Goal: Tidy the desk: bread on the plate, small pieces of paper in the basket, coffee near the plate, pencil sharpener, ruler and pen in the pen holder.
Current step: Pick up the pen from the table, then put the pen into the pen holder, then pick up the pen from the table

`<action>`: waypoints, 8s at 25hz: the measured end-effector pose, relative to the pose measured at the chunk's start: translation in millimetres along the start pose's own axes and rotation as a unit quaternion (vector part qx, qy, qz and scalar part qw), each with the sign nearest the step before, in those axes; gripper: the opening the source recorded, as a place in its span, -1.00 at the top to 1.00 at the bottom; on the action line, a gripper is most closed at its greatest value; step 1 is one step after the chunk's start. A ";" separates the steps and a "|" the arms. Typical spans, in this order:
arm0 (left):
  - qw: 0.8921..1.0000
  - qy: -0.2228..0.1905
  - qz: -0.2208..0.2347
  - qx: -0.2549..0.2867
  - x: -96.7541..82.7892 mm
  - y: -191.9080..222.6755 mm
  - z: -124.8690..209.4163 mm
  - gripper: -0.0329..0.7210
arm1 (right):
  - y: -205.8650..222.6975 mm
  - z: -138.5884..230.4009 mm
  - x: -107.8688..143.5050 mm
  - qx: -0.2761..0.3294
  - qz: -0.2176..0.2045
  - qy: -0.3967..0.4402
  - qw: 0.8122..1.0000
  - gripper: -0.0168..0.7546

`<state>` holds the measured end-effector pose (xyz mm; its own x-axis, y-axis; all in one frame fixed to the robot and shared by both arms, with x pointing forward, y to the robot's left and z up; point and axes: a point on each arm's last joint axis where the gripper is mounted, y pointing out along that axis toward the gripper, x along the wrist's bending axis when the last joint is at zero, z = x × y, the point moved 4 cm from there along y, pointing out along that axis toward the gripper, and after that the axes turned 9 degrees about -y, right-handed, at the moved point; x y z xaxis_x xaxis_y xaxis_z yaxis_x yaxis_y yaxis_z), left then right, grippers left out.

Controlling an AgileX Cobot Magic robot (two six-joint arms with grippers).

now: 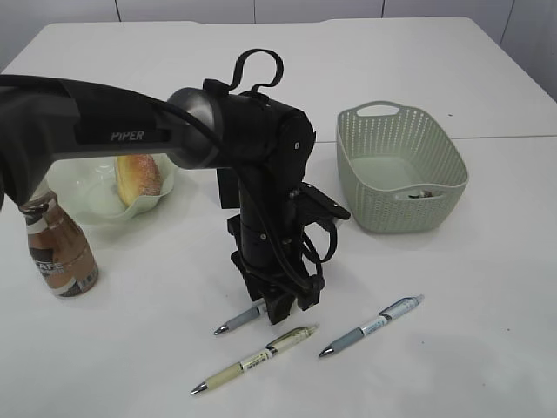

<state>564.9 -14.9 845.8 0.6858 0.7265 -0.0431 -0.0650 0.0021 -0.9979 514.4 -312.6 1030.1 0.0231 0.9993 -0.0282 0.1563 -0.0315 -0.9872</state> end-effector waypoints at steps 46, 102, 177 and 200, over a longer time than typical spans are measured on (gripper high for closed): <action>1.000 0.001 -0.002 -0.003 0.9 7.0 -2.6 0.11 | -0.1 0.0 2.5 0.000 -0.010 0.003 1.000 -0.18; 0.835 -0.070 0.018 -0.546 4.7 -109.3 53.3 0.74 | -0.1 0.0 2.5 0.000 -0.010 0.003 1.000 -0.18; 0.932 -0.084 0.033 -0.351 11.2 -107.6 -1.9 0.18 | 0.0 -0.5 -0.8 -0.002 0.003 -0.001 1.000 -0.18; 0.987 0.087 0.061 -0.118 -94.5 -34.5 -39.8 0.18 | 0.0 -0.5 -0.8 -0.002 0.003 -0.001 1.000 -0.18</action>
<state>531.1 -110.9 882.4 0.7986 0.5829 -0.1502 0.0024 -0.2526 -0.9676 514.9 -313.4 1030.2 0.0220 0.9992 -0.0343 0.1599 -0.0374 -0.9864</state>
